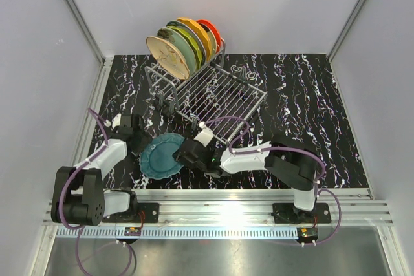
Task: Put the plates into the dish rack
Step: Grab a plate with the right arm
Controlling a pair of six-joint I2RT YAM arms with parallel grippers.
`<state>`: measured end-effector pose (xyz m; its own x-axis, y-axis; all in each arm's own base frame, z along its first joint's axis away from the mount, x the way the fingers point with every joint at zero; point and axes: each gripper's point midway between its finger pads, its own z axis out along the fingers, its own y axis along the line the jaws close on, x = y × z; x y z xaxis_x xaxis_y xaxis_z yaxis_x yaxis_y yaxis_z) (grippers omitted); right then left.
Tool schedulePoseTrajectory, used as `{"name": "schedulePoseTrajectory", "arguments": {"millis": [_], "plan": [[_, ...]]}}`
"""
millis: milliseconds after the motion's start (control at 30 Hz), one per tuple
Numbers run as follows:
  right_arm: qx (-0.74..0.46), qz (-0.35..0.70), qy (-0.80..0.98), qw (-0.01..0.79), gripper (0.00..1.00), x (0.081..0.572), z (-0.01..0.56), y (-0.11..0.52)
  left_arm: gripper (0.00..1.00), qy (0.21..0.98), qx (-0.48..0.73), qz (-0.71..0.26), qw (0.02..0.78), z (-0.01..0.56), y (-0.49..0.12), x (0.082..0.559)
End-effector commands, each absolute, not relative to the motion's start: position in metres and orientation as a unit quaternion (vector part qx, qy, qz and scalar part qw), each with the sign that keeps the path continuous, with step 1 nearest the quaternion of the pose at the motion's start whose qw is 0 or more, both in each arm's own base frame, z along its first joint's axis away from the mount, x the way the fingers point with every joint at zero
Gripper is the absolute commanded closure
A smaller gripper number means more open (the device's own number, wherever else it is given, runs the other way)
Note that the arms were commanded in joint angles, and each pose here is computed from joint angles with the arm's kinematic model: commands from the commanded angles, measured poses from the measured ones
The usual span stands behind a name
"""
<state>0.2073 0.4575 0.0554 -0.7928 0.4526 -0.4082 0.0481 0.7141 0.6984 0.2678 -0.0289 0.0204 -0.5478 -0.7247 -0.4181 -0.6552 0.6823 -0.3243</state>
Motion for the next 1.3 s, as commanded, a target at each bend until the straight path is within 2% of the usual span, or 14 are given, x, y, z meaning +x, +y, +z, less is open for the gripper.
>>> {"name": "schedulePoseTrajectory", "arguments": {"millis": [0,300,400,633,800,867,933,1033,1267], "plan": [[0.153,0.445,0.834,0.288,0.54,0.220,0.112,0.497,0.50,0.899,-0.380,-0.091,0.199,0.006,-0.051,0.237],[0.127,0.454,0.832,0.292,0.57,0.229,0.129,0.501,0.49,0.899,-0.371,-0.108,0.207,0.011,-0.055,0.240],[0.116,0.461,0.830,0.291,0.64,0.230,0.138,0.504,0.48,0.898,-0.370,-0.109,0.210,0.015,-0.055,0.240],[0.115,0.463,0.822,0.312,0.88,0.236,0.160,0.492,0.40,0.901,-0.357,-0.132,0.210,0.033,-0.063,0.249],[0.121,0.460,0.819,0.322,0.99,0.234,0.167,0.480,0.25,0.901,-0.348,-0.125,0.226,0.057,-0.059,0.261],[0.124,0.458,0.817,0.328,1.00,0.236,0.170,0.475,0.22,0.898,-0.339,-0.131,0.247,0.077,-0.058,0.271],[0.123,0.458,0.814,0.335,1.00,0.237,0.174,0.471,0.16,0.901,-0.331,-0.120,0.254,0.090,-0.053,0.271],[0.117,0.455,0.814,0.342,1.00,0.236,0.178,0.469,0.07,0.888,-0.326,-0.094,0.310,0.128,-0.036,0.284],[0.092,0.466,0.798,0.371,1.00,0.237,0.209,0.463,0.01,0.862,-0.290,-0.045,0.412,0.208,-0.007,0.282]]}}
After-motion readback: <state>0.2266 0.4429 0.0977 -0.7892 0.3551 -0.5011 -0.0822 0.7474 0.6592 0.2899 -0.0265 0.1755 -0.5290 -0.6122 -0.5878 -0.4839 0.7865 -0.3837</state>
